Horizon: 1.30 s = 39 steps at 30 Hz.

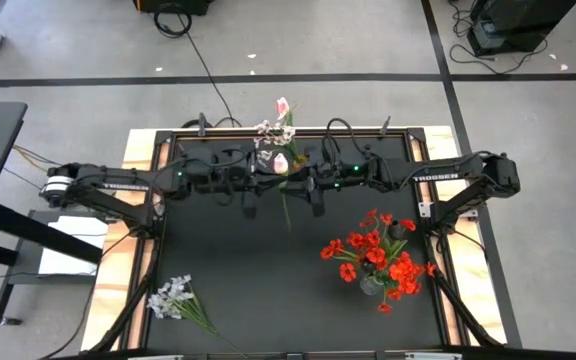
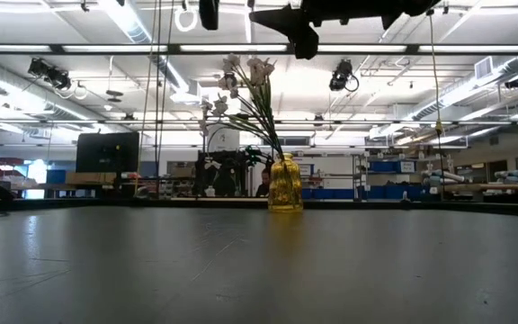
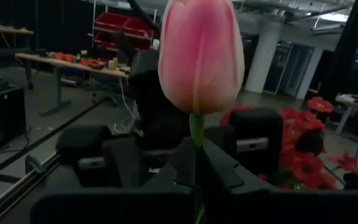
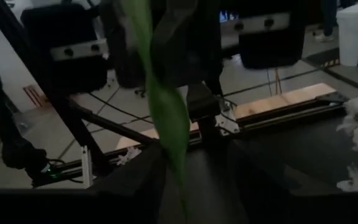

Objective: Sort flowers into vase by color
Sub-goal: Put the pink flower into the yellow vase

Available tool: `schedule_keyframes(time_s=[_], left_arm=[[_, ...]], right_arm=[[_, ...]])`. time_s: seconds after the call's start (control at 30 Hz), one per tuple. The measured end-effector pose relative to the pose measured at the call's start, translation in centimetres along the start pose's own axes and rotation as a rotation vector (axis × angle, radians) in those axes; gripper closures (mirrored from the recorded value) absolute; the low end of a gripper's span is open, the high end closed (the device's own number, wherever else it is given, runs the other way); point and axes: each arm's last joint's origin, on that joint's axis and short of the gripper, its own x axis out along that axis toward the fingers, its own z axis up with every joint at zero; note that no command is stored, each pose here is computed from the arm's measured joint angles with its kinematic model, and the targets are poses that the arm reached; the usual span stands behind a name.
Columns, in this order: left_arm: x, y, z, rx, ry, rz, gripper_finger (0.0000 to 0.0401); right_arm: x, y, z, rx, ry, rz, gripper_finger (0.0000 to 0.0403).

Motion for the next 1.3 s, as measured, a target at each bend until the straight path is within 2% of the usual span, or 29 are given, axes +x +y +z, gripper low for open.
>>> schedule_keyframes(time_s=[0.17,0.27,0.33,0.47,0.53,0.67,0.83,0.97,1.17,1.3], left_arm=[[0.7,0.0,0.0,-0.001,0.006,0.000,0.0389],[0.7,0.0,0.0,-0.006,0.010,0.001,0.0389],[0.7,0.0,-0.1,-0.027,0.018,0.003,0.0388],[0.7,-0.1,-0.3,-0.035,0.041,0.009,0.0377],[0.6,0.0,-0.4,-0.038,0.052,0.017,0.0365],[0.2,0.0,-0.2,-0.071,0.068,0.046,0.0331],[-2.1,-0.2,1.0,-0.003,0.119,0.087,0.0263],[-4.4,-0.3,2.1,0.025,0.145,0.101,0.0221],[-8.1,-0.9,4.7,0.029,0.061,0.093,0.0203],[-10.3,-1.1,5.7,0.052,0.037,0.095,0.0202]], right_arm=[[0.0,0.0,0.2,0.018,0.024,-0.007,0.0218],[0.0,0.0,0.2,0.041,0.022,-0.009,0.0236],[0.0,0.0,0.2,0.038,0.022,-0.009,0.0267],[0.0,0.1,0.1,0.000,0.030,0.021,0.0360],[0.0,0.1,0.1,-0.017,0.030,0.018,0.0387],[0.0,-0.1,0.2,0.003,0.014,-0.036,0.0385],[-0.4,0.0,0.7,0.003,-0.022,-0.088,0.0395],[-1.6,0.1,1.5,-0.059,-0.049,-0.220,0.0395],[-4.8,-0.9,2.8,-0.148,-0.047,-0.607,0.0396],[-6.2,-2.1,4.1,-0.188,-0.093,-0.693,0.0398]])
